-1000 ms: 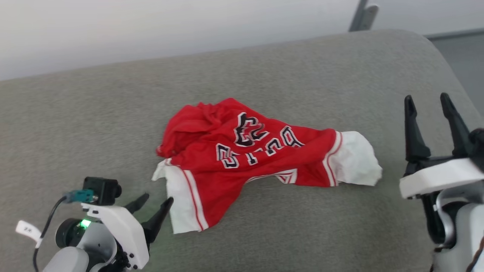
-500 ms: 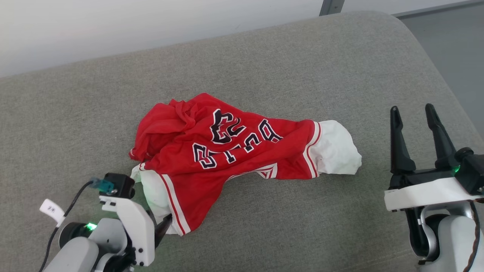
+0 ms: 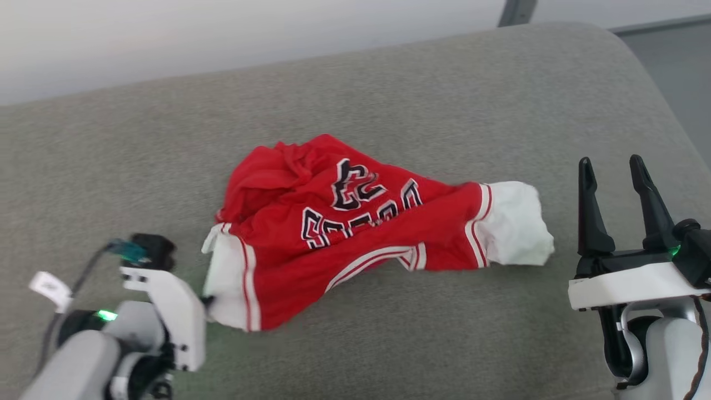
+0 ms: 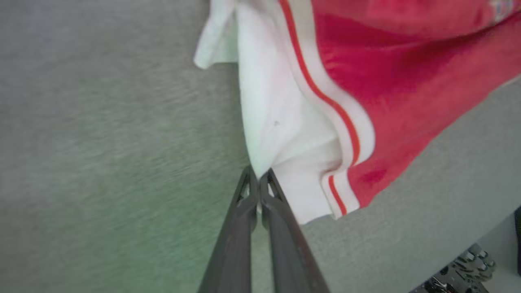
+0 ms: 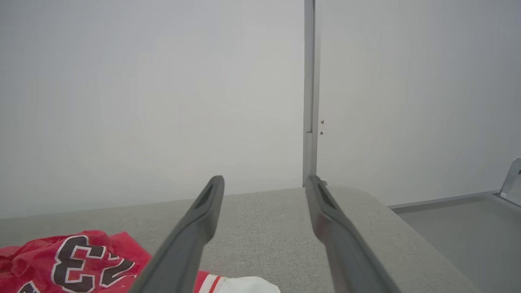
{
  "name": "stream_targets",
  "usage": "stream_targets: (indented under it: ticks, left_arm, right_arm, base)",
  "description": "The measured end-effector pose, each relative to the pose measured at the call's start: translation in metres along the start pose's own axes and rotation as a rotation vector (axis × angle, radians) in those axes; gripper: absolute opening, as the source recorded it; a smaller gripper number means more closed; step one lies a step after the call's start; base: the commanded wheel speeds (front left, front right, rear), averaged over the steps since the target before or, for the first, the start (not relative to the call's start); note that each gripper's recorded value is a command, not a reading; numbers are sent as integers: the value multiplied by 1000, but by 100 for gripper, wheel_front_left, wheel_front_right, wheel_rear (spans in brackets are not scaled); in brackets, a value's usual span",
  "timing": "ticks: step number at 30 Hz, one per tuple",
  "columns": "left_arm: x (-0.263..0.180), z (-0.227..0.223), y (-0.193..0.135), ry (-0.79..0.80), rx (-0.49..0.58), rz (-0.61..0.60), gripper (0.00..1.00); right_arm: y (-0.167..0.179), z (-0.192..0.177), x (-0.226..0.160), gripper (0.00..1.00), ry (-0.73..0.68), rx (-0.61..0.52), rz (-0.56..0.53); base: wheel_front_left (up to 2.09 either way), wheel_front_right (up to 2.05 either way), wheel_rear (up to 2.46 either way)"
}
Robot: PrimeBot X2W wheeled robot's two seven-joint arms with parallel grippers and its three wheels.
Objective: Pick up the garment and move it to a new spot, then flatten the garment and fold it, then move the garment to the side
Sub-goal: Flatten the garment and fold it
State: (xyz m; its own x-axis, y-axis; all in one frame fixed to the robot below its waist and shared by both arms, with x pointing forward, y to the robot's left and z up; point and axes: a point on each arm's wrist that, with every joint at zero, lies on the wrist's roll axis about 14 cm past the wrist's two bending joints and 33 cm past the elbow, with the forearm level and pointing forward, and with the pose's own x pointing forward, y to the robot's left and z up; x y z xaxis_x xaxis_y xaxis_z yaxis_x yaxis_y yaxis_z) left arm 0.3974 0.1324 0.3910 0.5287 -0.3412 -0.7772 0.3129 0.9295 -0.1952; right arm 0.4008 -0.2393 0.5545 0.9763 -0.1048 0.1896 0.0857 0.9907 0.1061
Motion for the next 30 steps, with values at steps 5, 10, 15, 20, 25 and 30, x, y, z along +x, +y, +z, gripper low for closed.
stream_targets:
  ticks: [5,10,15,20,25,30]
  left_arm:
    - [-37,16,50,-94,-44,143,0]
    - [-76,12,92,-135,-100,276,0]
    - [-93,-20,110,-88,-172,336,0]
    - [-87,-49,106,-29,-226,313,5]
    - [-83,-55,99,-15,-233,273,100]
    - [-86,-47,103,-5,-226,269,100]
  right_arm:
    - [11,-4,5,100,10,7,30]
    - [27,-7,11,100,18,18,72]
    - [40,-10,15,100,28,29,106]
    - [48,-14,16,100,43,38,124]
    - [50,-15,15,100,53,44,130]
    - [49,-16,13,100,60,46,128]
  base:
    - [0,0,0]
    - [0,0,0]
    - [0,0,0]
    - [0,0,0]
    - [0,0,0]
    - [0,0,0]
